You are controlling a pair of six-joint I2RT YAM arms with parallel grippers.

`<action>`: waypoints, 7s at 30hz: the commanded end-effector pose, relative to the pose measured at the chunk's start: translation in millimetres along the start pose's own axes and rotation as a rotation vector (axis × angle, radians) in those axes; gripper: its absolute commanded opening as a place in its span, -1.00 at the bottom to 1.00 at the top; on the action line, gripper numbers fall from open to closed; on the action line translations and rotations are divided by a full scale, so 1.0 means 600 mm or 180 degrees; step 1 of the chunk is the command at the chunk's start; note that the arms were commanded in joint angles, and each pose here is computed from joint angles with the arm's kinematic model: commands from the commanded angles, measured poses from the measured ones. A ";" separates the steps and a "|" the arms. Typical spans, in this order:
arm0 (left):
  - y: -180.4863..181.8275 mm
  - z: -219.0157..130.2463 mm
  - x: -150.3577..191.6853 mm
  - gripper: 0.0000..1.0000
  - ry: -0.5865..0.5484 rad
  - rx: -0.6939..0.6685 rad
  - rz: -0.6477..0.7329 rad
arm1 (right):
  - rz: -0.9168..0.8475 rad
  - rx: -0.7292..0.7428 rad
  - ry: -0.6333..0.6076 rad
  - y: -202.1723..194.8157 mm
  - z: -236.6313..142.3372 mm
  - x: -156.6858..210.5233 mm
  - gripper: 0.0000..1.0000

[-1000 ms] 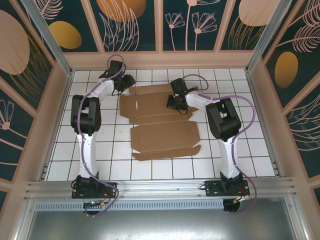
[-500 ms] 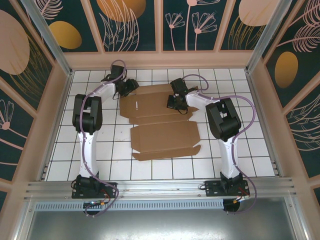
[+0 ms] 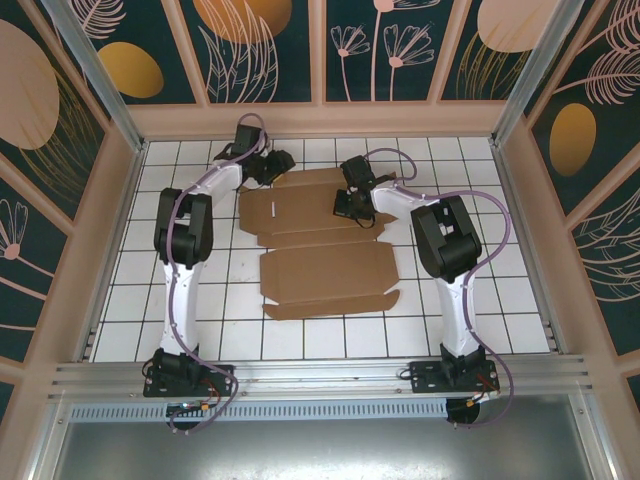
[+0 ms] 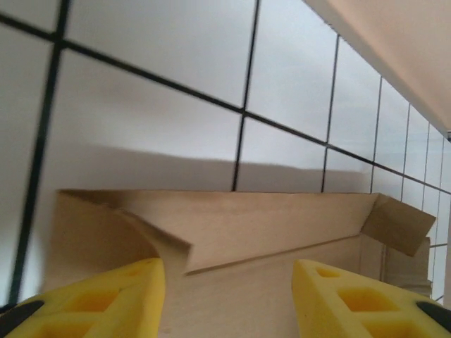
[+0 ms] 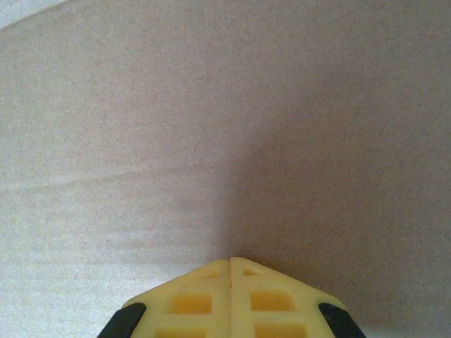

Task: Fold the paper box

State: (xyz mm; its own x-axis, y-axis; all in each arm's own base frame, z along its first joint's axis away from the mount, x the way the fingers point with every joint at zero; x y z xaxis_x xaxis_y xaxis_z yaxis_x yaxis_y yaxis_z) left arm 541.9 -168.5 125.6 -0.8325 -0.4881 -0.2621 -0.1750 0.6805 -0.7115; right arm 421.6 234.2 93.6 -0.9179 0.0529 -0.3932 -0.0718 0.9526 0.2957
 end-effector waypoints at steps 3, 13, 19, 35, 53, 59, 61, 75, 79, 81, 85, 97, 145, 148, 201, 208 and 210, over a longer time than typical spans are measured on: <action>0.056 0.054 0.019 -0.01 0.0262 -0.0206 -0.0107 | 0.0008 0.0208 0.0409 -0.021 0.040 0.042 -1.00; -0.032 -0.055 -0.003 -0.02 -0.0036 -0.0077 0.0082 | 0.0118 0.0307 0.0345 -0.025 0.038 0.038 -1.00; -0.024 -0.165 0.075 -0.02 -0.0124 -0.0234 -0.0120 | 0.0259 0.0305 0.0282 -0.026 0.032 0.041 -1.00; 0.132 -0.240 0.255 0.61 0.0175 -0.0832 -0.0175 | 0.0219 0.0204 0.0324 -0.020 0.031 0.047 -1.00; 0.082 -0.191 0.253 0.46 0.0378 -0.0307 -0.0057 | 0.0206 0.0097 0.0348 -0.019 0.033 0.057 -1.00; 0.032 -0.180 0.268 0.44 0.0465 -0.0132 0.0126 | 0.0197 0.0084 0.0359 -0.012 0.037 0.057 -1.00; 0.032 -0.170 0.274 0.43 0.0502 -0.0144 0.0125 | 0.0192 0.0085 0.0348 -0.010 0.036 0.057 -1.00; 0.040 -0.147 0.284 0.42 0.0550 -0.0237 0.0046 | 0.0144 0.0123 0.0311 -0.008 0.021 0.050 -1.00; 0.003 -0.215 0.223 0.44 0.0126 -0.0304 0.0209 | 0.0107 0.0144 0.0319 -0.012 0.020 0.054 -1.00; 0.019 -0.247 0.185 0.43 -0.0088 -0.0365 0.0095 | 0.0102 0.0139 0.0325 -0.013 0.022 0.056 -1.00; 0.071 -0.275 0.137 0.40 -0.0420 -0.0720 -0.0038 | 0.0097 0.0114 0.0328 -0.012 0.023 0.057 -1.00; 0.152 -0.191 0.126 0.14 -0.0232 -0.1284 -0.0072 | 0.0027 0.0091 0.0327 -0.009 0.022 0.051 -1.00; 0.034 -0.020 0.167 0.18 0.0681 -0.0223 0.0476 | -0.0011 -0.0006 0.0483 -0.005 0.035 0.064 -0.77; 0.039 -0.015 0.171 0.24 0.0727 -0.0256 0.0497 | -0.0026 0.0006 0.0485 -0.005 0.034 0.063 -0.72; -0.119 0.000 0.203 -0.48 0.0337 -0.0251 0.0281 | 0.0285 0.0194 -0.0546 -0.131 -0.189 -0.069 -0.07; -0.063 0.039 0.223 -0.57 0.0421 -0.0505 0.0088 | 0.0455 0.0572 -0.0550 -0.206 -0.172 -0.054 0.24; -0.050 0.047 0.227 -0.64 0.0432 -0.0576 0.0072 | 0.0496 0.0373 -0.0424 -0.214 -0.155 -0.046 0.24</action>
State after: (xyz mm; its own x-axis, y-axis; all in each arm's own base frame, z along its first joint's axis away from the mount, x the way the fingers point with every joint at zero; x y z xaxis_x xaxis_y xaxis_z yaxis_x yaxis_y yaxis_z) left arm 447.7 -274.3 112.4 -0.9041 -0.3788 -0.1979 -0.1919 0.7736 -0.6039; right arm 419.0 93.3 160.1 -0.8441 0.2238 -0.4872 0.1137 0.9628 0.2453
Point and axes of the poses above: each hand's point on the last joint's axis, 136 mm out from that joint toward the fingers, its own z axis out along the fingers, its own y axis along the line the jaws close on, x = y × z, the point moved 8 cm from there along -z, back along the fingers, and after that the axes turned 4 degrees about -z, right-handed, at the moved point
